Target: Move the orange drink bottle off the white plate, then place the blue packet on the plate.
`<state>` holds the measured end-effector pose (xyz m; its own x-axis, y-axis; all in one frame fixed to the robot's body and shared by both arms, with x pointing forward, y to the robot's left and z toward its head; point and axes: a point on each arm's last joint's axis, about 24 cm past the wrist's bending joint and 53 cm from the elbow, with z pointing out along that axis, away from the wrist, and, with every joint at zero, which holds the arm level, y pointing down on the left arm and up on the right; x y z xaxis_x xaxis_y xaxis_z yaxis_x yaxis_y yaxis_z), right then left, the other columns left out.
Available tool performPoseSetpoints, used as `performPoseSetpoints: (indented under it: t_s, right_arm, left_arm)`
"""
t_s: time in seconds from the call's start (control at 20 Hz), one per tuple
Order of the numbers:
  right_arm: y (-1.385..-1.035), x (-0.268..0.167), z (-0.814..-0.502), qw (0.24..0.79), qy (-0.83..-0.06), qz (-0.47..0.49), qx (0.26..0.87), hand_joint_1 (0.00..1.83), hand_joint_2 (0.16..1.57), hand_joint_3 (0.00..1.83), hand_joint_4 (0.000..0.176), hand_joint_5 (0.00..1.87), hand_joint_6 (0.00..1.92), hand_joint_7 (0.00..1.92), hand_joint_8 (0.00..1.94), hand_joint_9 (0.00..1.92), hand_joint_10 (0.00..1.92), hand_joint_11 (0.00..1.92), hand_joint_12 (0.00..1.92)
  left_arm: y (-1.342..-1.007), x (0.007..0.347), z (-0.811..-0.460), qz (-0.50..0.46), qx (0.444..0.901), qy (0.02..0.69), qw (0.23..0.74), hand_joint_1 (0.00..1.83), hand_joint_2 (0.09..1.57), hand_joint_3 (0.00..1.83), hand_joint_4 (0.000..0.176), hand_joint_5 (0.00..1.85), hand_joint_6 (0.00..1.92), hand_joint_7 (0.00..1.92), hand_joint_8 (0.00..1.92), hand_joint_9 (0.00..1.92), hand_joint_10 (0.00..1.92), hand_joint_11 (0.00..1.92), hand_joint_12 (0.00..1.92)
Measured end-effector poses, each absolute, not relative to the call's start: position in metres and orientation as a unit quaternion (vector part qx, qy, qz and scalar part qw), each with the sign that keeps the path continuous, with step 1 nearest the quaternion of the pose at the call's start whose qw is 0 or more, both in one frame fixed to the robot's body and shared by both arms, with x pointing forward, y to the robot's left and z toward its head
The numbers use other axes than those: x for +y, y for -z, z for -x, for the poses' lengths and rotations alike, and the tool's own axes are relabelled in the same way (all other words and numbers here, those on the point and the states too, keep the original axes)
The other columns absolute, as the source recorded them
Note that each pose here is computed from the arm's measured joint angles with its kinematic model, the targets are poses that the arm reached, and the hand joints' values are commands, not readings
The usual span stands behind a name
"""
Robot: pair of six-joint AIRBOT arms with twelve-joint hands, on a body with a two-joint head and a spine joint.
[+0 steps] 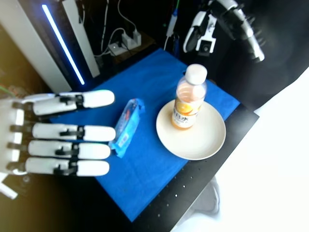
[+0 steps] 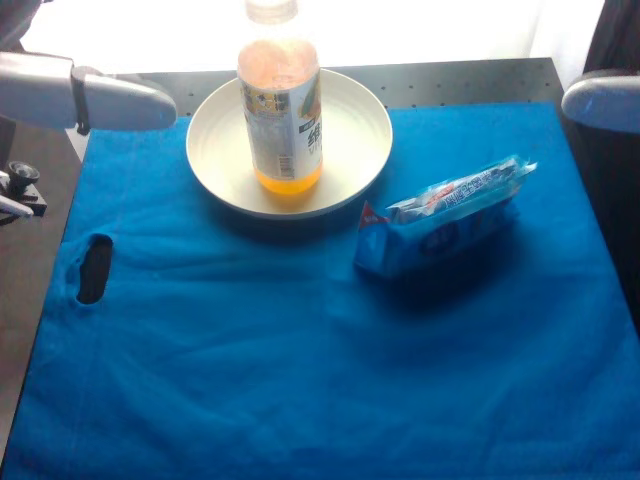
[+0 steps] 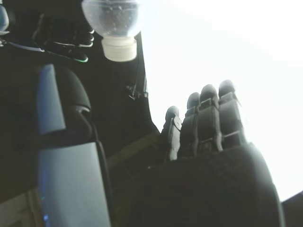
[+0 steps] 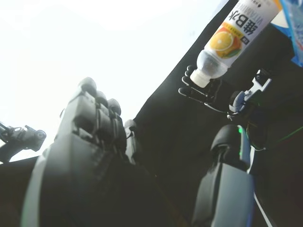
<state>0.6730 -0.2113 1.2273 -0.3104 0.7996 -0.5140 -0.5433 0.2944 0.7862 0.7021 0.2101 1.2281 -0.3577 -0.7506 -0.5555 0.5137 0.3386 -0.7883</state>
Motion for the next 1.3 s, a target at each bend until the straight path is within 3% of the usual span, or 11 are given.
performPoseSetpoints:
  t_s: [0.05, 0.1, 0.3, 0.55, 0.7, 0.75, 0.9, 0.95, 1.05, 1.3]
  right_arm:
    - [-1.227, -0.211, -0.673, 0.576, -0.584, -0.114, 0.561, 0.53, 0.75, 0.0, 0.092, 0.1, 0.01, 0.26, 0.01, 0.36, 0.02, 0.17, 0.97]
    - [-1.226, -0.21, -0.673, 0.575, -0.584, -0.114, 0.561, 0.53, 0.77, 0.0, 0.083, 0.11, 0.0, 0.29, 0.0, 0.37, 0.01, 0.09, 1.02]
    - [-1.223, -0.206, -0.673, 0.572, -0.586, -0.114, 0.563, 0.54, 0.77, 0.0, 0.085, 0.12, 0.0, 0.32, 0.01, 0.37, 0.0, 0.0, 1.07]
    - [-1.221, -0.205, -0.674, 0.571, -0.586, -0.115, 0.563, 0.55, 0.79, 0.0, 0.085, 0.11, 0.0, 0.3, 0.0, 0.36, 0.0, 0.0, 1.03]
    - [-1.219, -0.201, -0.673, 0.568, -0.589, -0.113, 0.564, 0.58, 0.79, 0.0, 0.081, 0.12, 0.0, 0.27, 0.0, 0.33, 0.0, 0.0, 1.0]
    - [-1.218, -0.2, -0.673, 0.567, -0.59, -0.113, 0.564, 0.58, 0.8, 0.0, 0.085, 0.12, 0.0, 0.28, 0.0, 0.32, 0.0, 0.0, 0.99]
    - [-1.218, -0.2, -0.673, 0.567, -0.589, -0.112, 0.565, 0.54, 0.79, 0.0, 0.084, 0.12, 0.0, 0.29, 0.0, 0.31, 0.01, 0.0, 0.95]
    - [-1.218, -0.2, -0.673, 0.567, -0.589, -0.112, 0.564, 0.53, 0.79, 0.0, 0.092, 0.12, 0.0, 0.28, 0.0, 0.3, 0.0, 0.0, 0.92]
    - [-1.217, -0.199, -0.673, 0.566, -0.59, -0.113, 0.564, 0.53, 0.79, 0.0, 0.082, 0.12, 0.0, 0.3, 0.0, 0.33, 0.01, 0.0, 1.0]
    - [-1.216, -0.198, -0.674, 0.566, -0.59, -0.112, 0.565, 0.55, 0.78, 0.0, 0.1, 0.12, 0.0, 0.28, 0.0, 0.29, 0.0, 0.0, 0.96]
  left_arm:
    - [-1.228, 0.211, -0.702, 0.099, 0.599, 0.566, 0.558, 0.81, 0.72, 0.0, 0.056, 0.08, 0.0, 0.09, 0.0, 0.07, 0.0, 0.0, 0.39]
    - [-1.226, 0.21, -0.704, 0.101, 0.6, 0.566, 0.557, 0.81, 0.73, 0.01, 0.045, 0.07, 0.0, 0.09, 0.0, 0.07, 0.0, 0.0, 0.39]
    - [-1.222, 0.195, -0.71, 0.093, 0.607, 0.571, 0.545, 0.81, 0.75, 0.01, 0.045, 0.05, 0.0, 0.08, 0.0, 0.07, 0.0, 0.0, 0.39]
    - [-1.216, 0.16, -0.724, 0.084, 0.611, 0.587, 0.524, 0.78, 0.8, 0.0, 0.019, 0.02, 0.0, 0.09, 0.0, 0.13, 0.0, 0.07, 0.5]
    - [-1.206, 0.149, -0.734, 0.085, 0.621, 0.58, 0.519, 0.8, 0.8, 0.0, 0.017, 0.0, 0.0, 0.08, 0.0, 0.14, 0.0, 0.09, 0.5]
    - [-1.204, 0.15, -0.737, 0.088, 0.624, 0.576, 0.52, 0.83, 0.8, 0.0, 0.024, 0.01, 0.0, 0.09, 0.0, 0.15, 0.01, 0.1, 0.51]
    - [-1.195, 0.151, -0.744, 0.098, 0.632, 0.568, 0.518, 0.86, 0.79, 0.0, 0.016, 0.03, 0.01, 0.11, 0.01, 0.18, 0.02, 0.14, 0.52]
    - [-1.193, 0.149, -0.746, 0.101, 0.633, 0.568, 0.515, 0.89, 0.78, 0.0, 0.03, 0.04, 0.01, 0.12, 0.01, 0.19, 0.02, 0.14, 0.52]
    - [-1.188, 0.144, -0.748, 0.107, 0.636, 0.572, 0.507, 0.87, 0.75, 0.0, 0.041, 0.04, 0.01, 0.09, 0.0, 0.11, 0.0, 0.02, 0.48]
    - [-1.184, 0.137, -0.746, 0.107, 0.638, 0.577, 0.499, 0.76, 0.69, 0.0, 0.042, 0.01, 0.0, 0.11, 0.0, 0.13, 0.01, 0.01, 0.52]
